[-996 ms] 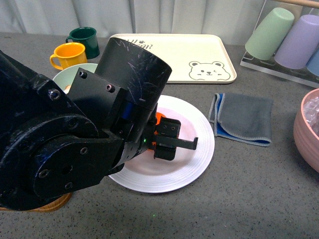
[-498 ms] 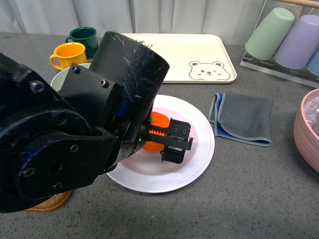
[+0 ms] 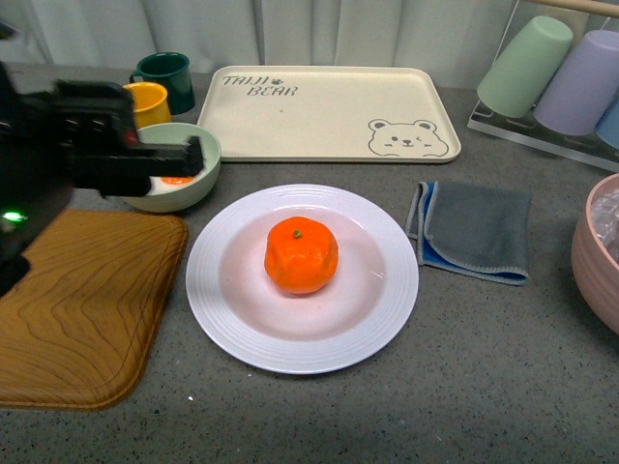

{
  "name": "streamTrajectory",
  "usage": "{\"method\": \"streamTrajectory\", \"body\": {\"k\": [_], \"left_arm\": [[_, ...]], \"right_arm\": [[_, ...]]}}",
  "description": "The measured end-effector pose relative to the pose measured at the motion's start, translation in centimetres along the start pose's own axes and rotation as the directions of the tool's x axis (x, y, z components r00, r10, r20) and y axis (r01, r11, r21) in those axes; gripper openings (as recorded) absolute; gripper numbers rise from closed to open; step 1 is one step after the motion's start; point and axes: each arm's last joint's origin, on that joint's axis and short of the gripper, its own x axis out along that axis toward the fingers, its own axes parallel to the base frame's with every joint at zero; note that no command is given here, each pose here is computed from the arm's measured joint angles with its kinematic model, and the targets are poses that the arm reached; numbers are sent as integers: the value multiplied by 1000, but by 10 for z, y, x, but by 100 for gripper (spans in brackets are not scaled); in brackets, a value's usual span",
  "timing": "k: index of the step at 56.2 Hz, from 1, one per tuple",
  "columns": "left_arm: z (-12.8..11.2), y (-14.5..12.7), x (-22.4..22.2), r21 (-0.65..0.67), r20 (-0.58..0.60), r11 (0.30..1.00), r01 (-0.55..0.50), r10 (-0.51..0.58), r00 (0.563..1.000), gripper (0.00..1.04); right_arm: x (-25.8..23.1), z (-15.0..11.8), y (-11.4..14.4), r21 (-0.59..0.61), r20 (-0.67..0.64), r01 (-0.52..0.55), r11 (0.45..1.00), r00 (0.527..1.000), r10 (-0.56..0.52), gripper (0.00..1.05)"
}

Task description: Place orange and plate with both arms

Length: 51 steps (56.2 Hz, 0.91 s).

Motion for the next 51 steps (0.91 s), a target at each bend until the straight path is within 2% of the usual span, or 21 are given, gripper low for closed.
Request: {"method": "streamTrajectory", "body": {"k": [4,6,11,23,40,51], "left_arm": [[3,11,-9,-7,12,1000,-14,14,1000,10],[5,26,-22,0,2,1000,28,-28,1000,4],[13,51,-50,-3,24,1000,-7,7,1000,4],[21,71,-75,-2,31,1000,-13,13,999,4],[40,88,-102,-4,53,1000,15,-15,998,4],[44,96,-113,-6,69,1000,-6,7,998,4]], "right_arm": [[0,0,0,0,0,-1,1000,1000,1,95],[0,0,0,0,0,-2,1000,1000,2,95],[0,0,0,0,-3,4,1000,1000,-4,95],[0,0,0,0,-1,0,1000,1000,0,95],[0,0,0,0,-1,-1,1000,1000,1,95],[0,0,0,0,-1,0,1000,1000,0,95]]}}
